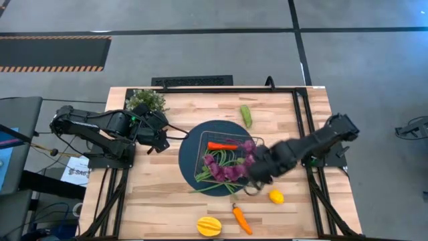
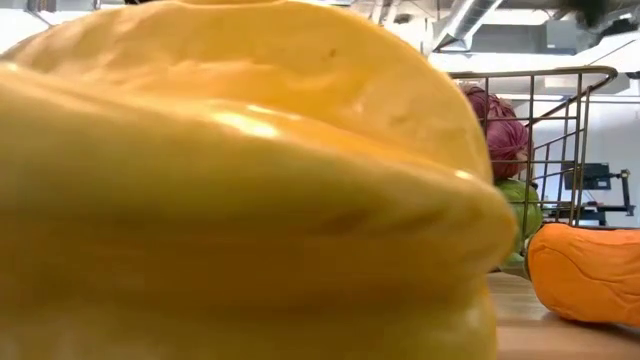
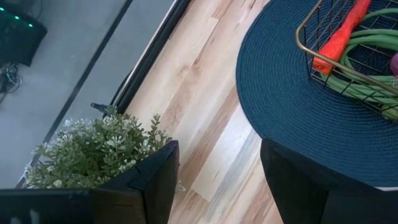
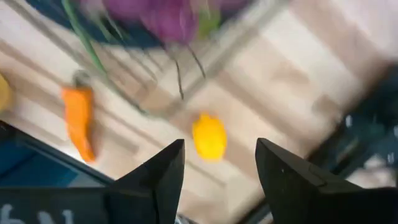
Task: Build produce basket
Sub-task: Put the yellow lemon into the gold wire basket
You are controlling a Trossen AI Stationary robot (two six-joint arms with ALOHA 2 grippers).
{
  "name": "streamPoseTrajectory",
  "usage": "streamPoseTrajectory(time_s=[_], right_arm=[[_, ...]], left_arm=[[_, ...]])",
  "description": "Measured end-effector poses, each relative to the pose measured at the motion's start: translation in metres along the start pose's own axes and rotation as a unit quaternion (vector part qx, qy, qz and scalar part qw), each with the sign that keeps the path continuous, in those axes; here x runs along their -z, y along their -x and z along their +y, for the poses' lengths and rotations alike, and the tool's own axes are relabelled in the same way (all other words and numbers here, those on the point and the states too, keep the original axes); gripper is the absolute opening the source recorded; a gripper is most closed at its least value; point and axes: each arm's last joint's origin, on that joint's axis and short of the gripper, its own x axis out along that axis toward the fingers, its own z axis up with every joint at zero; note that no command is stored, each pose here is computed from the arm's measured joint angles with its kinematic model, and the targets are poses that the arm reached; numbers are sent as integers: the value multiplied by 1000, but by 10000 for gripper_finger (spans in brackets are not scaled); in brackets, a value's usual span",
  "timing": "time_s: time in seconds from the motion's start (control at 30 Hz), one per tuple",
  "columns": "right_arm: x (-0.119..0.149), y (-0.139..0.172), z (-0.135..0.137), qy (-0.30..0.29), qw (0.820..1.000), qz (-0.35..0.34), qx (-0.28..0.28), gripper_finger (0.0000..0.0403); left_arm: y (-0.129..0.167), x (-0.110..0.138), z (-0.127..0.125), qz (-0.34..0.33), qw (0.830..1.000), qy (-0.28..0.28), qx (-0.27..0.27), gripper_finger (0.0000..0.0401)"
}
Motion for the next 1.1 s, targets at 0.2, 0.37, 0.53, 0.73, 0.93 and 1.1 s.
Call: streamPoseTrajectory(time_s=[0.2,0.37,0.53,0.73,0.93,1.1], right_arm=[[47,-11,2,-3,1000,11,18,217],[83,-25,4,-8,1000,0,17,215],[108,-51,-1,-2,999,-7,35,215],[110,-89,2,24,1000,-12,14,216],[99,-113,1,46,999,-13,8,225],[93,-127,1,48,999,-10,-10,235]], left_arm=[[0,0,0,0,1000,24,0,215],[0,0,0,0,999,40,1,215],[0,0,0,0,999,41,1,215],[0,-1,-1,-2,998,60,8,215],[0,-2,-2,0,997,72,18,215],[0,-2,-2,1,996,81,21,215]])
